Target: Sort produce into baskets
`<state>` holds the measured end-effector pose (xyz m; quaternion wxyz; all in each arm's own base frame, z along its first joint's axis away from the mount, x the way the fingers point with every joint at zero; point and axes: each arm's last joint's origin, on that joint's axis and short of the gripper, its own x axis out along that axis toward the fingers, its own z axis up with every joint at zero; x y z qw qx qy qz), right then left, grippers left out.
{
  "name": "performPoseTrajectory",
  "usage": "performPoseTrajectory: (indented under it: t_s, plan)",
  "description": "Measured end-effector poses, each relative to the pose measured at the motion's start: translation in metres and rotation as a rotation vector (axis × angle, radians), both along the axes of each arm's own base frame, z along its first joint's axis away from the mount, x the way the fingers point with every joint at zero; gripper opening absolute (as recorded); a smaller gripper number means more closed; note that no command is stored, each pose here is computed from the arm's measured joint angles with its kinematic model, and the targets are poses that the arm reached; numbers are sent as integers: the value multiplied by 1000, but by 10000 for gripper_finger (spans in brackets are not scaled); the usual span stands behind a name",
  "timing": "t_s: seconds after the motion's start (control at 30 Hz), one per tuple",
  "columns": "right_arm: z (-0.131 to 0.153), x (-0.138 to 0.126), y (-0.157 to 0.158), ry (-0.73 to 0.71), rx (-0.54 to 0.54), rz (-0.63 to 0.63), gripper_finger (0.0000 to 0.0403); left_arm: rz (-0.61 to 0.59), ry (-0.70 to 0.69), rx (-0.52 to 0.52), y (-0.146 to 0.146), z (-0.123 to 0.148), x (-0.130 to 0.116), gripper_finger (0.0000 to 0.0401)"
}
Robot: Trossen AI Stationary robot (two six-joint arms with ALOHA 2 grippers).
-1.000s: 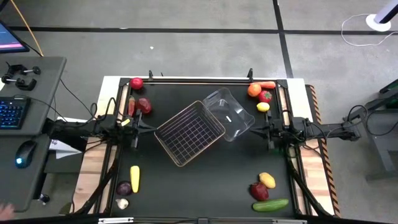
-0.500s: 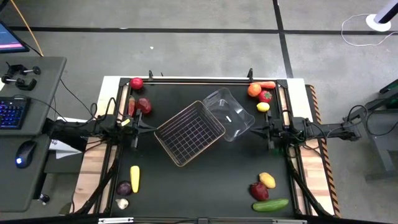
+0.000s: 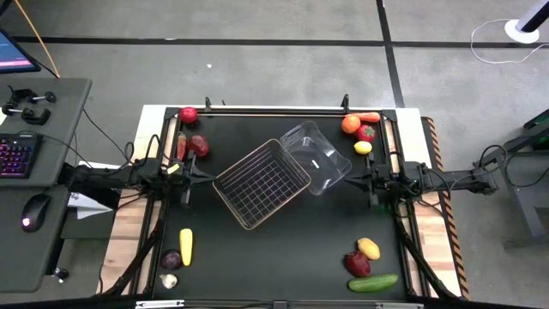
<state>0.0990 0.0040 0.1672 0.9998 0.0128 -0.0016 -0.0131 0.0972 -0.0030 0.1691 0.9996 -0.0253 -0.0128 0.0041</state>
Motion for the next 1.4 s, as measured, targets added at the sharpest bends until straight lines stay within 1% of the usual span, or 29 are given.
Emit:
performPoseTrajectory:
  t_s: [1.4]
  plan:
    - [0,0,0,1,0,0,0,0,0,0,0,0,0,0]
